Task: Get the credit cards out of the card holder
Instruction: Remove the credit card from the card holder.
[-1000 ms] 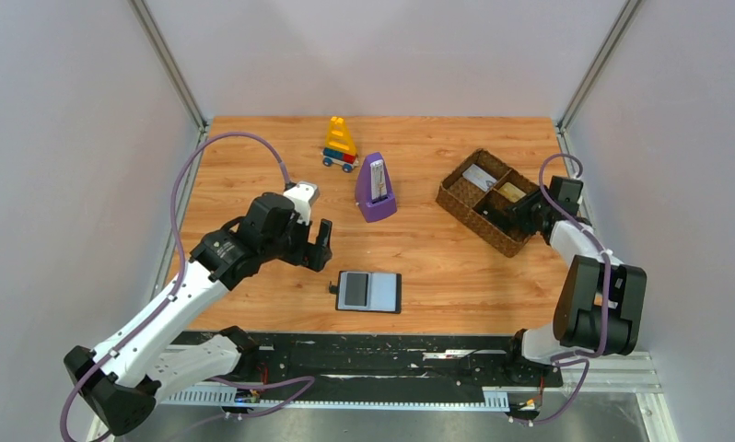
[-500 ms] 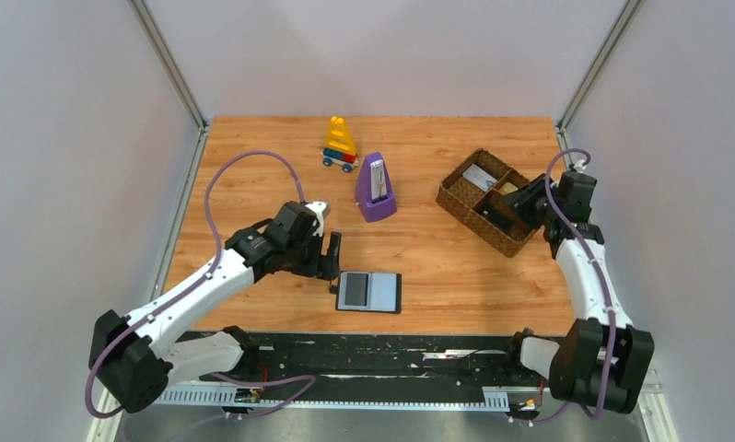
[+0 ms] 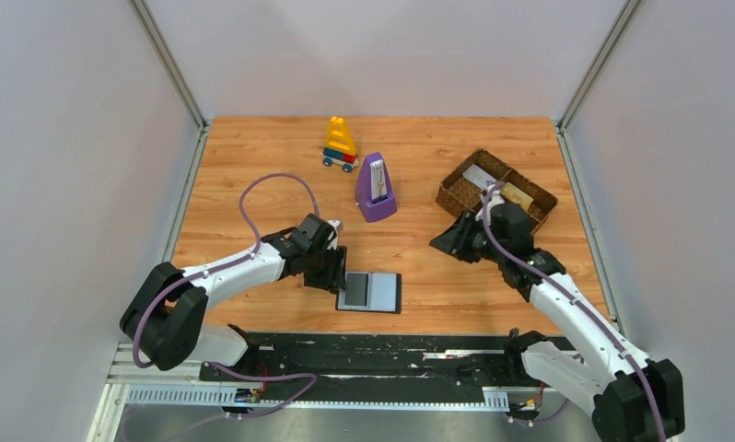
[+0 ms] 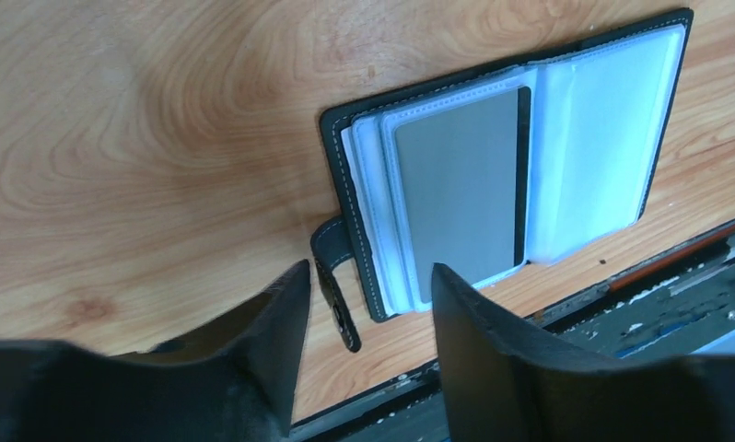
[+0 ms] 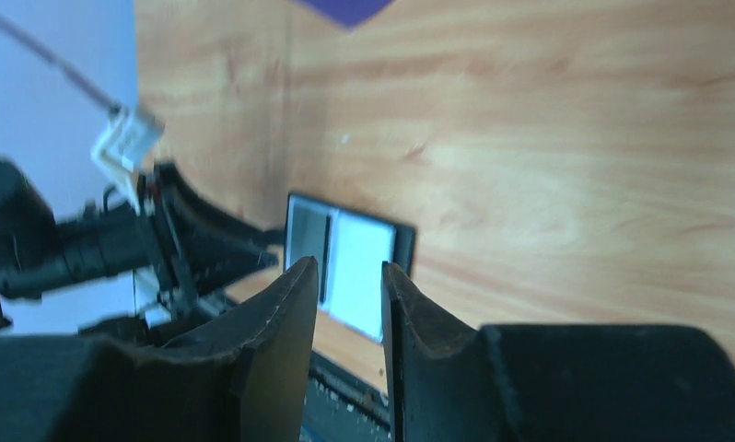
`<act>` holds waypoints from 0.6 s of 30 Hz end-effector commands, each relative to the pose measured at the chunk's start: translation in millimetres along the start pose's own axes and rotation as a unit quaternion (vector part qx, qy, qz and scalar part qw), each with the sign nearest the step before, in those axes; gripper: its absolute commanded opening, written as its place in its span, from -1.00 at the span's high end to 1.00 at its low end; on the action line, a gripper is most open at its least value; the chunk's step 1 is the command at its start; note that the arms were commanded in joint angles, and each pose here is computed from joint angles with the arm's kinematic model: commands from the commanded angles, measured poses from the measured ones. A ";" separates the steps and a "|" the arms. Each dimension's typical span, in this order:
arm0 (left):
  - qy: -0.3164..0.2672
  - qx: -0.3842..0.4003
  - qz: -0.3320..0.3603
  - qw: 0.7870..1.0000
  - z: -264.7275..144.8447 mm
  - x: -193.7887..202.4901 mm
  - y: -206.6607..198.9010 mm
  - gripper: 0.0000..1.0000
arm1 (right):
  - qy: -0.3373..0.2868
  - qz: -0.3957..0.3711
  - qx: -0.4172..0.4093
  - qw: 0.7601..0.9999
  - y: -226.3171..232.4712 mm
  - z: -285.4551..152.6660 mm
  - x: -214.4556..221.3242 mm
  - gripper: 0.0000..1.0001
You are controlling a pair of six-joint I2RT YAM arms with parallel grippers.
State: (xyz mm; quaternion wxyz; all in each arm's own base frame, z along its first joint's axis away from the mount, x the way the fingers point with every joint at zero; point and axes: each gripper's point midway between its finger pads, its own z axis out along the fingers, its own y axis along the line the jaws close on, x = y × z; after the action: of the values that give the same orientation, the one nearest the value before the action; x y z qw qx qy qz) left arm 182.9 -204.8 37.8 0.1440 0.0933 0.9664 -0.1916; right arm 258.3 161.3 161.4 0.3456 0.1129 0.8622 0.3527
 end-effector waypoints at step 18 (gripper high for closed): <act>-0.067 0.115 -0.033 0.991 -8.6 -15.9 -40.4 -0.12 | 0.169 -0.058 -0.065 0.982 51.3 62.1 134.3 0.52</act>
State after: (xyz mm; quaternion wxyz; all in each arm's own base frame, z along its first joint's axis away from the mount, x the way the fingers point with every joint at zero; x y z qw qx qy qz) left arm 175.7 -235.1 39.6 0.1473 0.0730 0.9420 -0.2927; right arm 188.5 272.1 83.5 0.2037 -0.0149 0.9051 0.3728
